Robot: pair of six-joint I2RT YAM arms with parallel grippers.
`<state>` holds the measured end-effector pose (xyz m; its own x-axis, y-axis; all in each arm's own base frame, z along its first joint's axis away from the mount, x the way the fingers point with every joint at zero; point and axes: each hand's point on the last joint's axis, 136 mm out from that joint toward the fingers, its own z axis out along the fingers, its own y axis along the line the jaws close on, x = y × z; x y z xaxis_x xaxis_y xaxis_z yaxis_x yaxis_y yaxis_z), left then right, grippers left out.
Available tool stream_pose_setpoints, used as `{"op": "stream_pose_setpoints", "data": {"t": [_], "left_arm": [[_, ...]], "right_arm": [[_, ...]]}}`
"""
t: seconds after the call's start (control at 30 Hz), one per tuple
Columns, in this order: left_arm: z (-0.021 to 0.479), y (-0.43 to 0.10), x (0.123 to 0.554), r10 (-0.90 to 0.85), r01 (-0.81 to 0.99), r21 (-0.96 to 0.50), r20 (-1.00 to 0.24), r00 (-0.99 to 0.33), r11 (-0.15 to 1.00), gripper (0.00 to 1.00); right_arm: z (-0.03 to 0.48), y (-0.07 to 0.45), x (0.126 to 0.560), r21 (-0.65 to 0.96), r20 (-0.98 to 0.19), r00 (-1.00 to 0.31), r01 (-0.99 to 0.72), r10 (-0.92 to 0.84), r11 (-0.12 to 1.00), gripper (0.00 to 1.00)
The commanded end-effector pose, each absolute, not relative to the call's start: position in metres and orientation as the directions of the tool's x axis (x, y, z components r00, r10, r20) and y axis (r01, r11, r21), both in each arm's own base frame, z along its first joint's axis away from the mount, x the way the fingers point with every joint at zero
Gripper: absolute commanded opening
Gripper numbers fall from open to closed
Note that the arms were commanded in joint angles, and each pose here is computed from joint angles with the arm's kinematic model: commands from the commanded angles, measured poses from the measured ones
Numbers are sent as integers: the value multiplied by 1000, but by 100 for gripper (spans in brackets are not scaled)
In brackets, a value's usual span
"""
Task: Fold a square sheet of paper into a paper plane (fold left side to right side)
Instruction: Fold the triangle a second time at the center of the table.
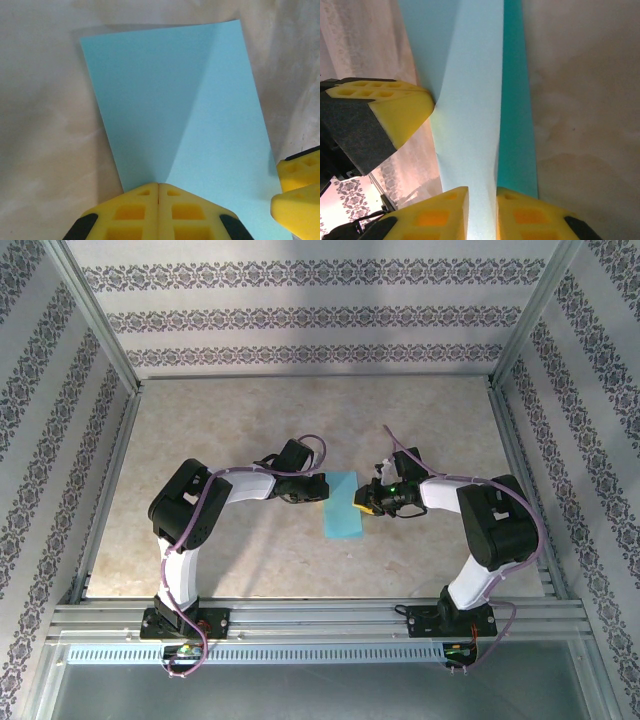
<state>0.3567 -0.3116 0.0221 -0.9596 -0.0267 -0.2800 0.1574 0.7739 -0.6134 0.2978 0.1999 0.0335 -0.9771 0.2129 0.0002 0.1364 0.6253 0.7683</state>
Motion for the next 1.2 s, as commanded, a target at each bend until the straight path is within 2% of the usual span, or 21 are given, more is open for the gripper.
{"op": "stream_pose_setpoints", "data": {"t": [0.0,0.2,0.33,0.5,0.63,0.77,0.93,1.0,1.17], "left_arm": [[7,-312,349,0,159,-588,-262,-965,793,0],[16,-314,353,-8,172,-595,-288,-957,785,0],[29,-312,358,-10,194,-586,-327,-945,787,11],[54,-306,359,-12,247,-561,-417,-909,790,27],[77,-295,353,30,326,-481,-526,-850,814,31],[94,-297,331,118,424,-395,-602,-789,815,37],[107,-322,293,278,578,-289,-661,-697,763,46],[106,-335,277,355,639,-240,-665,-657,731,52],[95,-371,246,520,745,-127,-640,-566,654,55]], "right_arm": [[37,200,302,778,-18,-981,108,193,619,17],[36,199,299,775,-14,-982,108,188,623,6],[38,199,298,774,-17,-981,108,191,623,0],[41,198,298,776,-8,-977,127,212,618,0],[44,198,297,779,-3,-974,138,224,611,0],[46,198,296,782,4,-972,148,233,605,0],[49,199,297,787,15,-970,162,244,595,0],[50,200,298,794,17,-969,164,248,586,0],[51,199,299,795,15,-967,165,253,584,0]]}}
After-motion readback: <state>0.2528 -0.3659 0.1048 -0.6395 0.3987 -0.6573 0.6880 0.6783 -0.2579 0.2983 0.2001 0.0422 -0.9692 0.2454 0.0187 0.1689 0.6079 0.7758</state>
